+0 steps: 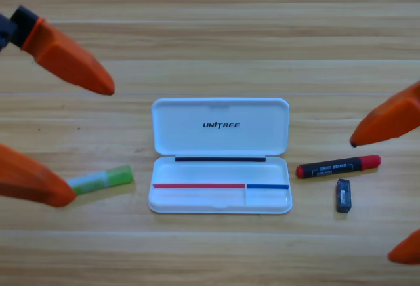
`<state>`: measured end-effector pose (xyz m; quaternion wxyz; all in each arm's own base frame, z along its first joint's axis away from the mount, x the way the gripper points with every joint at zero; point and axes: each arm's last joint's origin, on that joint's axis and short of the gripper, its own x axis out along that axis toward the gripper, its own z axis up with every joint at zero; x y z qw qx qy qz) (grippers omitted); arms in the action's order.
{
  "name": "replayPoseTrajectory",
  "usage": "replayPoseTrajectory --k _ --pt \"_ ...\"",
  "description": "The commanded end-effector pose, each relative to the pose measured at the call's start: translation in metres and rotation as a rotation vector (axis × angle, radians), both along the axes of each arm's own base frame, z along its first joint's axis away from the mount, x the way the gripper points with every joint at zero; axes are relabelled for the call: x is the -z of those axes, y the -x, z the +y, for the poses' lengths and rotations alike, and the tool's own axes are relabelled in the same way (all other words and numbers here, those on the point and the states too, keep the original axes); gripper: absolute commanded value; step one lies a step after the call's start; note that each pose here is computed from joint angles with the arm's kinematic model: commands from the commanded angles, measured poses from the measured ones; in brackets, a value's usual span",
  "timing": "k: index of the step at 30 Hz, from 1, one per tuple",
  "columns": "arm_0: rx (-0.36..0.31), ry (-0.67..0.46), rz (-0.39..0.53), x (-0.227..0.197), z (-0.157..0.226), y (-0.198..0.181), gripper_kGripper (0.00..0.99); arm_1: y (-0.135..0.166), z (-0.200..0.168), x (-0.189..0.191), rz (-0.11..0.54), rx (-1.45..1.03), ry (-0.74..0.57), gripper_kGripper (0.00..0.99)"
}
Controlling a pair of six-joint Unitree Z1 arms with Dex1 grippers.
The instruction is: Clean up eraser and pencils
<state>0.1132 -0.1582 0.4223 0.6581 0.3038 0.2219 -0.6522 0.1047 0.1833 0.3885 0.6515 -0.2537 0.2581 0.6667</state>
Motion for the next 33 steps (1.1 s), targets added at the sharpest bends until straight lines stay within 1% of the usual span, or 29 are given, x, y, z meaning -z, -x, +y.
replayPoseTrajectory --k 1,8,14,17,20,25,27,30,31,33 --pt "0.021 -0.038 0.011 0.008 -0.009 -0.003 0.94 0.001 0.01 0.009 0.042 -0.021 0.046 0.986" --pt "0.019 -0.05 0.013 0.01 -0.011 -0.005 0.942 0.004 0.003 0.006 0.047 0.003 0.035 0.986" --pt "0.02 -0.048 0.013 0.01 -0.012 -0.005 0.951 0.009 -0.009 0.001 0.026 0.074 0.031 0.99" --pt "0.02 -0.048 0.013 0.01 -0.012 -0.006 0.951 0.005 -0.011 0.0 0.011 0.144 0.042 0.99" --pt "0.02 -0.049 0.014 0.01 -0.012 -0.006 0.951 -0.003 -0.014 0.002 0.016 0.218 0.057 0.99" --pt "0.019 -0.052 0.015 0.011 -0.012 -0.006 0.953 -0.029 -0.022 0.016 0.065 0.407 0.117 0.99" --pt "0.019 -0.051 0.014 0.01 -0.011 -0.005 0.953 -0.035 -0.026 0.024 0.051 0.501 0.157 0.989" --pt "0.019 -0.053 0.016 0.01 -0.011 -0.005 0.953 -0.05 -0.022 0.036 0.074 0.717 0.234 0.985" --pt "0.018 -0.056 0.017 0.011 -0.011 -0.005 0.953 -0.056 -0.021 0.04 0.069 0.8 0.26 0.985" --pt "0.0 -0.066 -0.001 0.01 -0.011 -0.007 0.954 -0.065 -0.021 0.049 0.078 0.917 0.305 0.985"
